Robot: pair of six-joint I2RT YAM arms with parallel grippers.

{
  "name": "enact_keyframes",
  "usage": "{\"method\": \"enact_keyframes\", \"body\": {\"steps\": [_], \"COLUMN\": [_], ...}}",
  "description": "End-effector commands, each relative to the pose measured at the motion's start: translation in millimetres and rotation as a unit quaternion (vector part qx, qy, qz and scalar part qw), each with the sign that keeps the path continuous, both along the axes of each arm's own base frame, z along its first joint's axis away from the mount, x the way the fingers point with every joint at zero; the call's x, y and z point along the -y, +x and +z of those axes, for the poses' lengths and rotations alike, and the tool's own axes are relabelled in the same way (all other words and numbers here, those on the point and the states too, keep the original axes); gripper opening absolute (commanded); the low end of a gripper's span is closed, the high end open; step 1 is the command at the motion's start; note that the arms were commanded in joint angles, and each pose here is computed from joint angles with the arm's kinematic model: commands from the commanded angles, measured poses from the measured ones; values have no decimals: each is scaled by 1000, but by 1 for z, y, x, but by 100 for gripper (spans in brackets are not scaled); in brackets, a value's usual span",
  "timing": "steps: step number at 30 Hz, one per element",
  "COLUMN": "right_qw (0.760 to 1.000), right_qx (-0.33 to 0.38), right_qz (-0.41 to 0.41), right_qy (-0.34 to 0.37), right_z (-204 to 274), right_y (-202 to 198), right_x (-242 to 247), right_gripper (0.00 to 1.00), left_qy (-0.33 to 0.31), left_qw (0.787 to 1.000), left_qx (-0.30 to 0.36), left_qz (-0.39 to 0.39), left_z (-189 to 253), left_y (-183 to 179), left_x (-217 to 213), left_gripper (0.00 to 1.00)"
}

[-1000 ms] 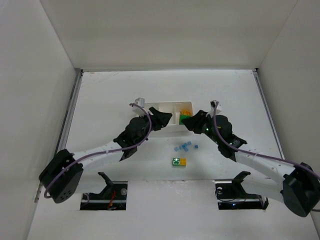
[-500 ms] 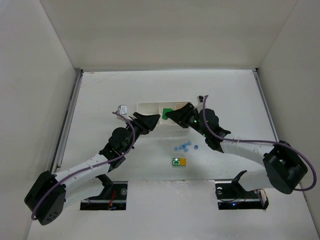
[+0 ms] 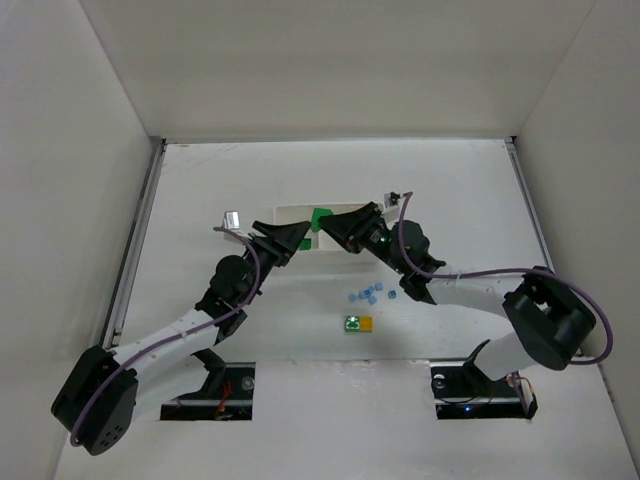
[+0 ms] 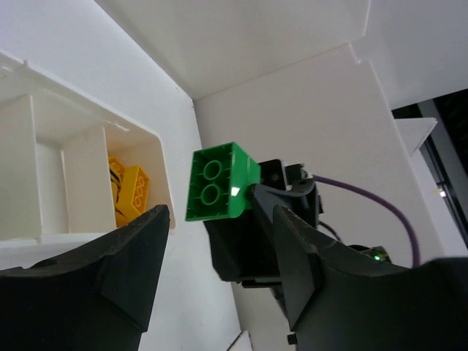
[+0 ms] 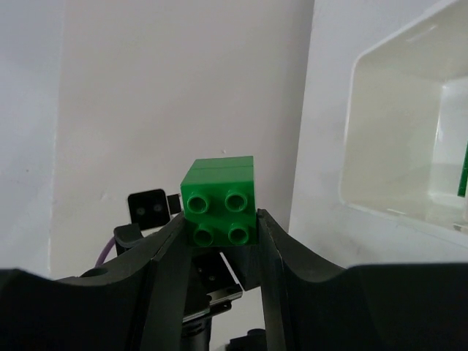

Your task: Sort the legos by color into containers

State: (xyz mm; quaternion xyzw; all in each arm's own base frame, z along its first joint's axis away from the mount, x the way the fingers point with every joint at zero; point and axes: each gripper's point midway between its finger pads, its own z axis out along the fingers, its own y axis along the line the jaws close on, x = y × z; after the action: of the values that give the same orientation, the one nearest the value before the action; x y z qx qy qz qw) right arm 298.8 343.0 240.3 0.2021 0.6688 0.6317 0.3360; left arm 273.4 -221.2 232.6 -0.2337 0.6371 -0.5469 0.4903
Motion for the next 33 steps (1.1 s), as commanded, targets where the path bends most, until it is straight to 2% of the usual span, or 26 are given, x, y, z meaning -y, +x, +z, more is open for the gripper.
{"method": "enact_keyframes", "body": {"steps": [1, 18, 26, 33], "right_qw": [997, 993, 991, 992], "right_qx": [31, 32, 20, 15], "right_qz": [12, 29, 39, 37], "right_qy": [72, 114, 127, 122], "right_z": [43, 51, 44, 38], "right_y": [-2, -10, -14, -16], "right_x": [-10, -19, -23, -22], "right_gripper": [29, 29, 29, 31], "left_qy": [-61, -86, -100, -99], "left_qw": [998, 996, 994, 994], "left_qx": [30, 19, 37, 46], "left_qz": [-13, -20, -24, -16], "left_z": [29, 32, 42, 46], "left_y": [-4, -3, -3, -6], "left_x": [-1, 4, 7, 3], "left_gripper": [57, 54, 43, 24]}}
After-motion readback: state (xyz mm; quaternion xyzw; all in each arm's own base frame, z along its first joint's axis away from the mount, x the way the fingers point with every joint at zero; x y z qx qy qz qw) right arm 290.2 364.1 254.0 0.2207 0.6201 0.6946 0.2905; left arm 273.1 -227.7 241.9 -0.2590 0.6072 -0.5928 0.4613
